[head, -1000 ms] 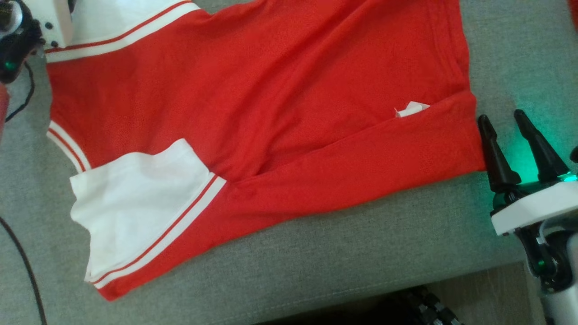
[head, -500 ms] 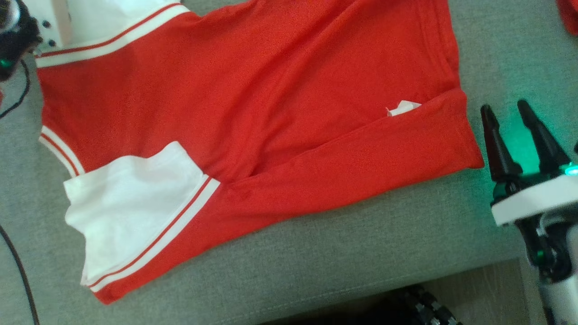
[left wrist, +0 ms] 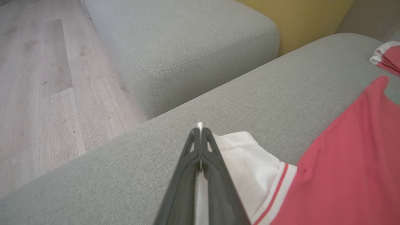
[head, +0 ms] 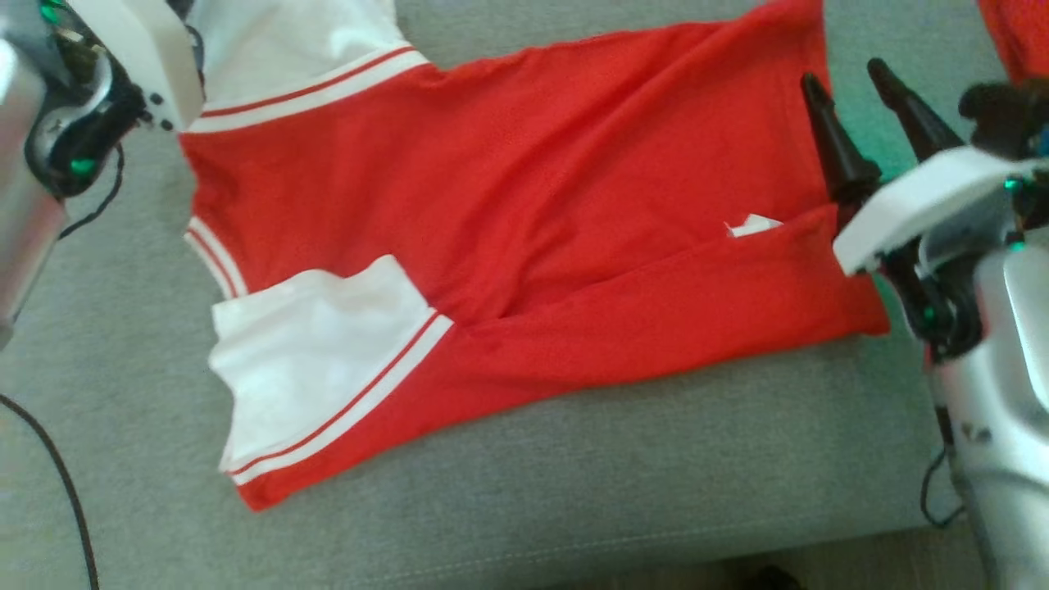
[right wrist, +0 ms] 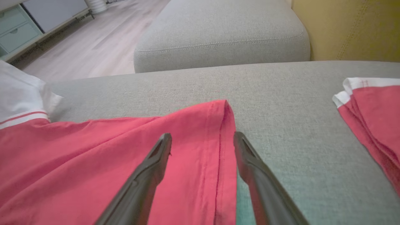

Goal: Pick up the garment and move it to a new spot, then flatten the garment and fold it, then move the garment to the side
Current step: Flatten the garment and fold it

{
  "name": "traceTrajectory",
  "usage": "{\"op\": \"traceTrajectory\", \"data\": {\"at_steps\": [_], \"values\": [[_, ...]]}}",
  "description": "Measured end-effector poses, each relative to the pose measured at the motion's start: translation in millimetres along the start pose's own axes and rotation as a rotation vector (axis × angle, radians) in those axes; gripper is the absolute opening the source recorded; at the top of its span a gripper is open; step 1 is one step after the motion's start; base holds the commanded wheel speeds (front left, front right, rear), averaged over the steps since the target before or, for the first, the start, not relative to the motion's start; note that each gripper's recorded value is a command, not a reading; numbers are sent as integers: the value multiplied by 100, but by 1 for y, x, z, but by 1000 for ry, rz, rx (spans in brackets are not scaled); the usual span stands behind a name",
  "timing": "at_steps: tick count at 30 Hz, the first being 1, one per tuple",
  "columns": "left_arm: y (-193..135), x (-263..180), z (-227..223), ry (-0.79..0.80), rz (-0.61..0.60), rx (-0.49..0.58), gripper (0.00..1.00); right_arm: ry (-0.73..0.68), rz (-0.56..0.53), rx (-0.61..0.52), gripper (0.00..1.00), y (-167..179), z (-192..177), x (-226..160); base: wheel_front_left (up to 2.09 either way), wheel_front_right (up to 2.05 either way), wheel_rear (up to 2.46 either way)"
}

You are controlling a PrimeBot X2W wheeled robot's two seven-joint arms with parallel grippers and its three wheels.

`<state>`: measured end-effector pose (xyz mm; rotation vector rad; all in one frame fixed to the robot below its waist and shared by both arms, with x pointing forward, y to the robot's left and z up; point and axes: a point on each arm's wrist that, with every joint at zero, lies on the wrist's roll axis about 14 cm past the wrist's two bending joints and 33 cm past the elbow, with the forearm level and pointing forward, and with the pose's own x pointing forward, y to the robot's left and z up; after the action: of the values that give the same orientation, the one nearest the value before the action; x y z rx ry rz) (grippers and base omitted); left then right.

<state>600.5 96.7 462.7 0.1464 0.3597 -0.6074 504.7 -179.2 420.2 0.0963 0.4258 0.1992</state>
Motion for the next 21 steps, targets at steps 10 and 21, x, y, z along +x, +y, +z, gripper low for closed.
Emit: {"op": "traceTrajectory", "data": {"at_steps": [10,21], "values": [[-5,-30,8,-23,-28,49,0,80,-12,-15,100,0,1,44,0,0,0],[-6,-33,-6,1,-43,38,0,123,6,23,90,5,-6,70,0,0,0]]}}
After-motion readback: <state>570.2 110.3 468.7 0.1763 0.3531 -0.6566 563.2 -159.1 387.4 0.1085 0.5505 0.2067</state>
